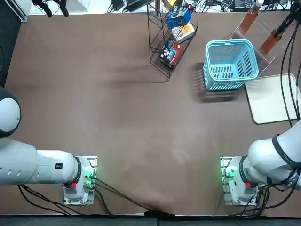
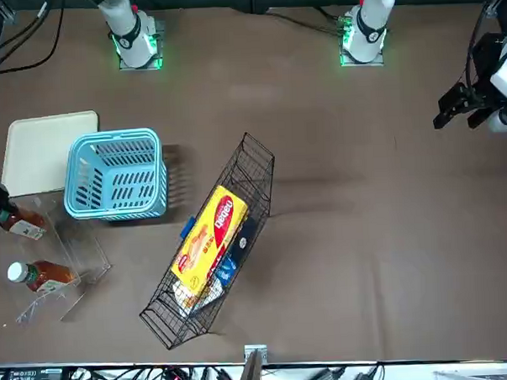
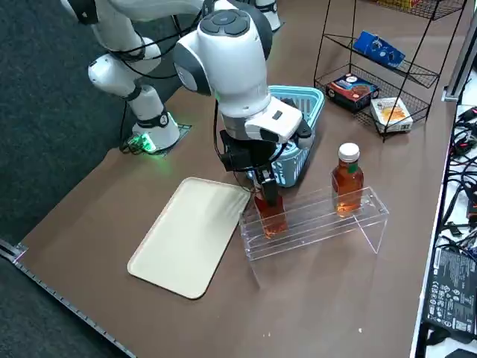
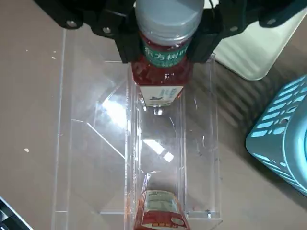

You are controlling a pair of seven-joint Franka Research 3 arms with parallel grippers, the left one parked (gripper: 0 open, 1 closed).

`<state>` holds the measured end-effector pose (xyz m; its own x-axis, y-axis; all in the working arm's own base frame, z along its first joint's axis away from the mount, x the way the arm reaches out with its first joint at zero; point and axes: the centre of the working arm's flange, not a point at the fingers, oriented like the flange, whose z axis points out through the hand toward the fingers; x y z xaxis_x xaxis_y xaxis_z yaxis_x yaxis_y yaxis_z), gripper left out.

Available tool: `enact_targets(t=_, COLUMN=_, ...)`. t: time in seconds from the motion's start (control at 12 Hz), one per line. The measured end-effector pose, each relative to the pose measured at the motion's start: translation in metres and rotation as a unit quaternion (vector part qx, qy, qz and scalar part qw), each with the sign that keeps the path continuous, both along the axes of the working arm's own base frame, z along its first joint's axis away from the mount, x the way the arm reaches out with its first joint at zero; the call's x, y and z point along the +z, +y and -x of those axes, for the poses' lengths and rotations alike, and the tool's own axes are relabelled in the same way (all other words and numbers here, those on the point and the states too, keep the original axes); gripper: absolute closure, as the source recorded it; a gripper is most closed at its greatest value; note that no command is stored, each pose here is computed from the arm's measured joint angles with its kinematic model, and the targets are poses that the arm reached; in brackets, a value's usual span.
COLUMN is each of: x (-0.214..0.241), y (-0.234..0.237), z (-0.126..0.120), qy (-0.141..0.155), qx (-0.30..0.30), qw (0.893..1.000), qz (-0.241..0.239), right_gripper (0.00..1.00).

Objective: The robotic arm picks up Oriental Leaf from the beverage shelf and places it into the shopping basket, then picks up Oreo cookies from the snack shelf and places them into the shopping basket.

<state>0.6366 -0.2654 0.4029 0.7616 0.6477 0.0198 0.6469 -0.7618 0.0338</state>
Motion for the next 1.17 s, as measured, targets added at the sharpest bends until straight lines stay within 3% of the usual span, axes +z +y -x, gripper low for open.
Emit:
enact_targets(t=0.58, x=0.009, y=0.005, z=-0.002, qy=-0.006, qx=-0.004, qw=1.000, qz=-0.015, right_gripper=0.43)
enact_targets(t=0.83, x=0.046, y=0.009, z=0.004, qy=-0.009, qx=-0.010, qw=1.000, qz=-0.021, right_gripper=0.43)
enact_targets(t=1.17, x=0.115, y=0.024, z=0.029, qy=-0.007, qx=-0.039, qw=0.999, qz=-0.025, right_gripper=0.43)
